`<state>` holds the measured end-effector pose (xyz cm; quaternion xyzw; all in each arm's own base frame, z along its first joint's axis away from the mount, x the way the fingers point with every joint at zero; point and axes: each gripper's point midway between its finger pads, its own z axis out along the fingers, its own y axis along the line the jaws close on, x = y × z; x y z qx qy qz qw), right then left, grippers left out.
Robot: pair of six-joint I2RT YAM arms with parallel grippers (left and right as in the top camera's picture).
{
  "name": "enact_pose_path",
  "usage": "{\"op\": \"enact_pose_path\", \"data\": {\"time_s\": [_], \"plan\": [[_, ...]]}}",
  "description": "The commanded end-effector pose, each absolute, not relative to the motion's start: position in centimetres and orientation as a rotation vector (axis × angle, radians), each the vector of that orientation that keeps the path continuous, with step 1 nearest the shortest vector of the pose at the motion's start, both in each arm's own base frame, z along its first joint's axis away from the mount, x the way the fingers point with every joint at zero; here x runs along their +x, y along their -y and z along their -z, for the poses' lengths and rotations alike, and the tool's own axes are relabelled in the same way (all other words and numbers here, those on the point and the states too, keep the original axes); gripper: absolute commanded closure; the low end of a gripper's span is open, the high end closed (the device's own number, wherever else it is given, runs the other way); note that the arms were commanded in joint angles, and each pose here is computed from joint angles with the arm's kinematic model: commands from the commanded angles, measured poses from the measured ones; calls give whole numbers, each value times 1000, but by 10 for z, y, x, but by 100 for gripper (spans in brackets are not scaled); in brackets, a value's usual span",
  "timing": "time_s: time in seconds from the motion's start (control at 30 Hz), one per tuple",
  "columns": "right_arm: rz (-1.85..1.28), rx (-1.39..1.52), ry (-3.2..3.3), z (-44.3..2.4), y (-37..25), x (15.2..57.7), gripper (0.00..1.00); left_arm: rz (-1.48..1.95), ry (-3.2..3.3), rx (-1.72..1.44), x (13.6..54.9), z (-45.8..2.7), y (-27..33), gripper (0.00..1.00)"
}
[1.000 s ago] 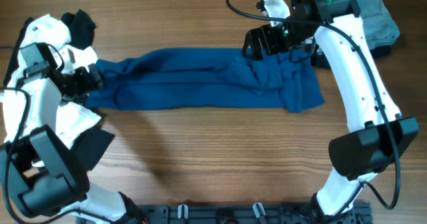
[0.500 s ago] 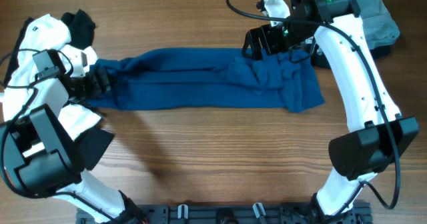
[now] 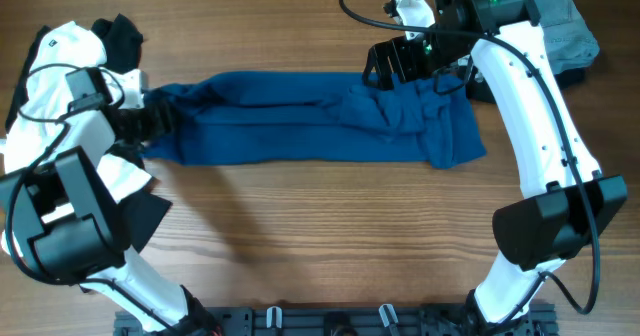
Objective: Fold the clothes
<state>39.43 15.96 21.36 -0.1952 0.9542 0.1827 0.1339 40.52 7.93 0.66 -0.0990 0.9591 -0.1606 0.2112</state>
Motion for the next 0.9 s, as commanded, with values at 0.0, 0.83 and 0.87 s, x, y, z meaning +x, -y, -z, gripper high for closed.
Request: {"op": "enact_pose_path", "data": {"time_s": [0.0,0.83,0.87], "plan": [[-537,-542,-2760,-217,-158,396,1,436,-2788,-467,380,30,-75,81],[-458,-422,-2756,-215,-150,411,7,301,-2579,-380,402,-150,-84,96],[-459,-413,-2755,-215,-150,412,7,312,-2596,-328,403,-147,-71,96]]}}
